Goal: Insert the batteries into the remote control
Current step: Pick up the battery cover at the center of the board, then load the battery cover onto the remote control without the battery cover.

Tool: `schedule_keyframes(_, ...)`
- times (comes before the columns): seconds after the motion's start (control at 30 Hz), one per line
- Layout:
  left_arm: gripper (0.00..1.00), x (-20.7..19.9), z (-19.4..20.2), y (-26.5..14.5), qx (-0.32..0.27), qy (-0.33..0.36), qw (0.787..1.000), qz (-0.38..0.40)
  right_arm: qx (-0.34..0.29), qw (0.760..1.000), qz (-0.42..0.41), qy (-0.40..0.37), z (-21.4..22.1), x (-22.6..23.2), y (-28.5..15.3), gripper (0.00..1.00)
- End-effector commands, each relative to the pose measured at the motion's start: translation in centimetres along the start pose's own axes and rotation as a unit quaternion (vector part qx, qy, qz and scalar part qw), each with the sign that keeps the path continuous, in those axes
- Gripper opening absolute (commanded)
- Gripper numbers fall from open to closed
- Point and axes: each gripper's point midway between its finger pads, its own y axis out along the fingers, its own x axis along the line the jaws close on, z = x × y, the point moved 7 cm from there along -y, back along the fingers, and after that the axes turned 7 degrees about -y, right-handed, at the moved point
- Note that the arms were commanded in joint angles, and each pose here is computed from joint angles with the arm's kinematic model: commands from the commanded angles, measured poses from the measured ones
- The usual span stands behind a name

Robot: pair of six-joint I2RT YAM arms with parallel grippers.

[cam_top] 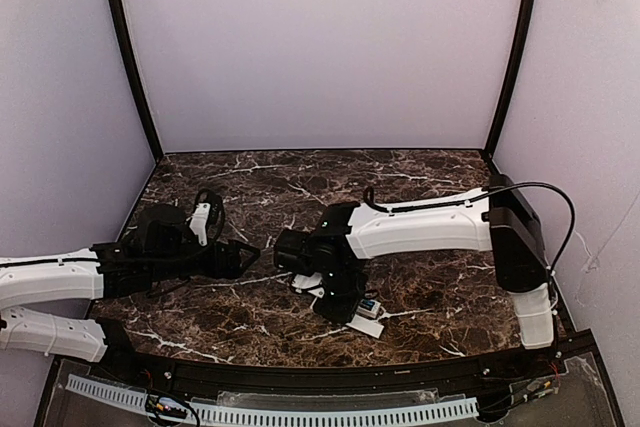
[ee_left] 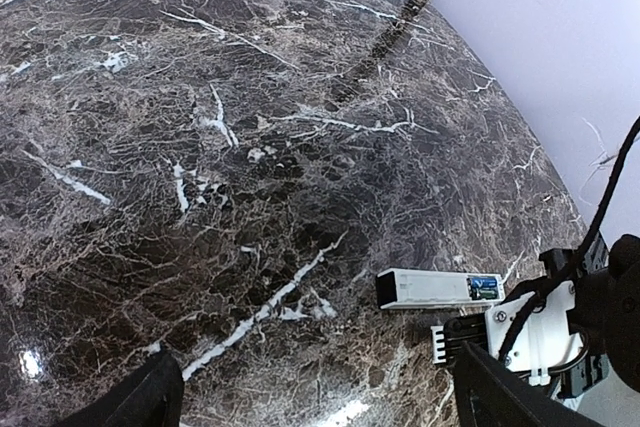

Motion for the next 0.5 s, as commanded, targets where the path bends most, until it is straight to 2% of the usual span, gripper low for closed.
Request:
schedule_keyframes(0.0,0.95,0.3,0.0,0.1,-0.005,0.001,1.0,-0.003,-0.013,1.0,0.015,-0.009,0.5,-0.6,-2.8,0.22)
schedule_keyframes(0.47,0.95,0.5,-0.5,0.2,-0.007,0.003,1.0,-0.01,-0.029,0.999,0.012,-0.012,0.8,-4.8,-2.0,0.19)
